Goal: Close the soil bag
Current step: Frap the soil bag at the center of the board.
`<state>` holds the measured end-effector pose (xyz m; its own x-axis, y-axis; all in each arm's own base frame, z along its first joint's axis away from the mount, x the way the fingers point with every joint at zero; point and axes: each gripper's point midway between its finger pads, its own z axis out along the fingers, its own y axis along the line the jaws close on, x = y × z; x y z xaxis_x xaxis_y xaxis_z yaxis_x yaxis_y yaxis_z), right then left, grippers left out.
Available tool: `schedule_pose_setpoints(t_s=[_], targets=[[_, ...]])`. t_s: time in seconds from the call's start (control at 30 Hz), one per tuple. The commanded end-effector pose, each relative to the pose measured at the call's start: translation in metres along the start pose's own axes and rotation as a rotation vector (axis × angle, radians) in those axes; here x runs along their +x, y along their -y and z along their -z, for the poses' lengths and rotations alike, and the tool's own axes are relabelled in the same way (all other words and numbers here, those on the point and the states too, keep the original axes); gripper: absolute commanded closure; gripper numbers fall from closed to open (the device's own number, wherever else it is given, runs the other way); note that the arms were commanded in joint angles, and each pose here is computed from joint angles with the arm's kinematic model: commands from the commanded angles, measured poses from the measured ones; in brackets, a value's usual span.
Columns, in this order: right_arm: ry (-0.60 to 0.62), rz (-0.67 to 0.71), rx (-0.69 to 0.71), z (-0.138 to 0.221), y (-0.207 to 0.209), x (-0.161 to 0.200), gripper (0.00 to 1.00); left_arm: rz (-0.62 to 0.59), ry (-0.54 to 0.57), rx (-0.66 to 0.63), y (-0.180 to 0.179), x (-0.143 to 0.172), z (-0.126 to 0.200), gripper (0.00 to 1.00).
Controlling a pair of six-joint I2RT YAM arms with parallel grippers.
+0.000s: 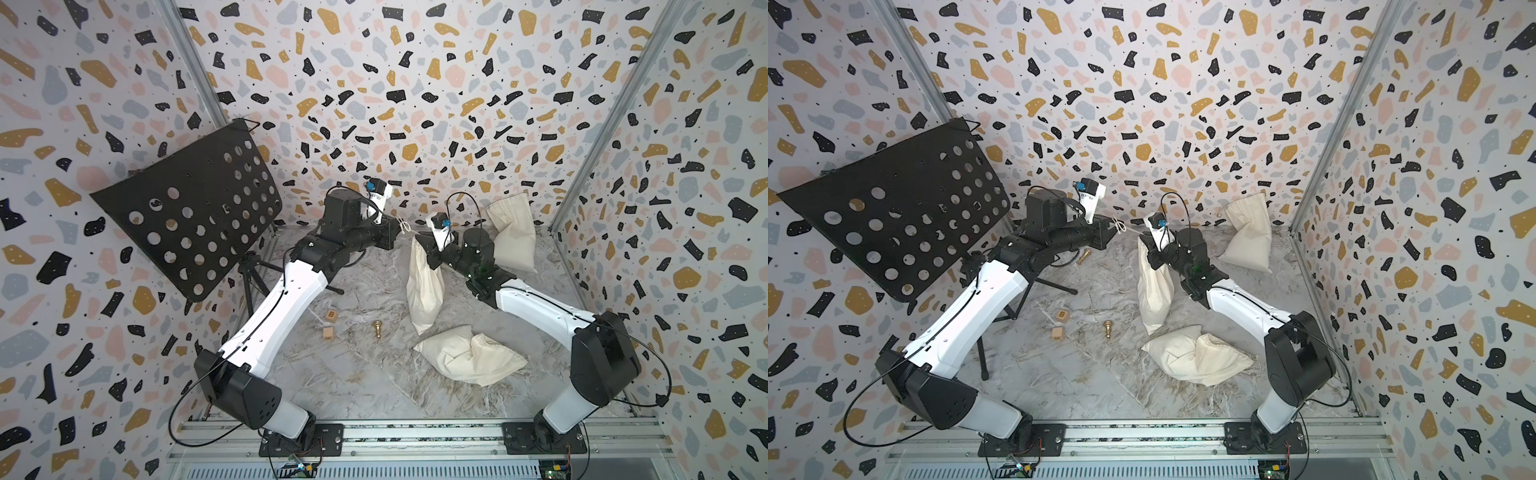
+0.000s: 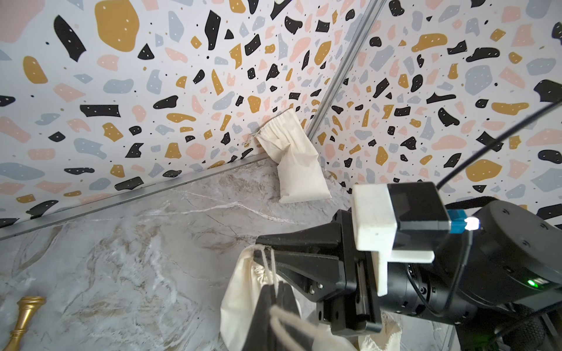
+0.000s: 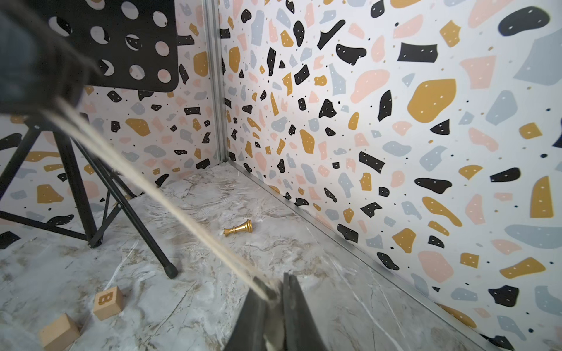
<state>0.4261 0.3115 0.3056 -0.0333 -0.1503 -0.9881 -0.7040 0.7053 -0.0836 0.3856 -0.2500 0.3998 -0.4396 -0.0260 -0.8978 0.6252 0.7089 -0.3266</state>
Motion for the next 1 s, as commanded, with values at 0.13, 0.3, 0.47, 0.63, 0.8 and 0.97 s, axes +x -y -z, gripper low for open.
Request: schedule_pose_setpoints(t_s=[0.13,0.3,0.47,0.63,0.8,0.97], targets=[[-0.476,-0.052,0.336,0.054,0.097,0.092,0.99,-0.26,0.651,0.136,0.088,-0.169,0.153,1.0],[-0.477,-0.059,0.256,0.054,0.077,0.097,0.96,-0.228,0.629,0.136,0.081,-0.152,0.146,1.0],[-0.609,-0.123,0.2,0.05,0.05,0.178,0.91,-0.161,0.595,0.133,0.065,-0.127,0.128,1.0],[-0.57,-0.172,0.191,0.043,0.039,0.204,0.85,-0.101,0.558,0.171,0.058,-0.109,0.108,1.0],[-0.432,-0.137,0.097,0.037,0.021,0.158,0.79,-0.007,0.53,0.202,0.042,-0.08,0.081,1.0],[-0.314,-0.097,0.028,0.049,0.006,0.107,0.65,0.044,0.488,0.23,0.039,-0.057,0.059,1.0]])
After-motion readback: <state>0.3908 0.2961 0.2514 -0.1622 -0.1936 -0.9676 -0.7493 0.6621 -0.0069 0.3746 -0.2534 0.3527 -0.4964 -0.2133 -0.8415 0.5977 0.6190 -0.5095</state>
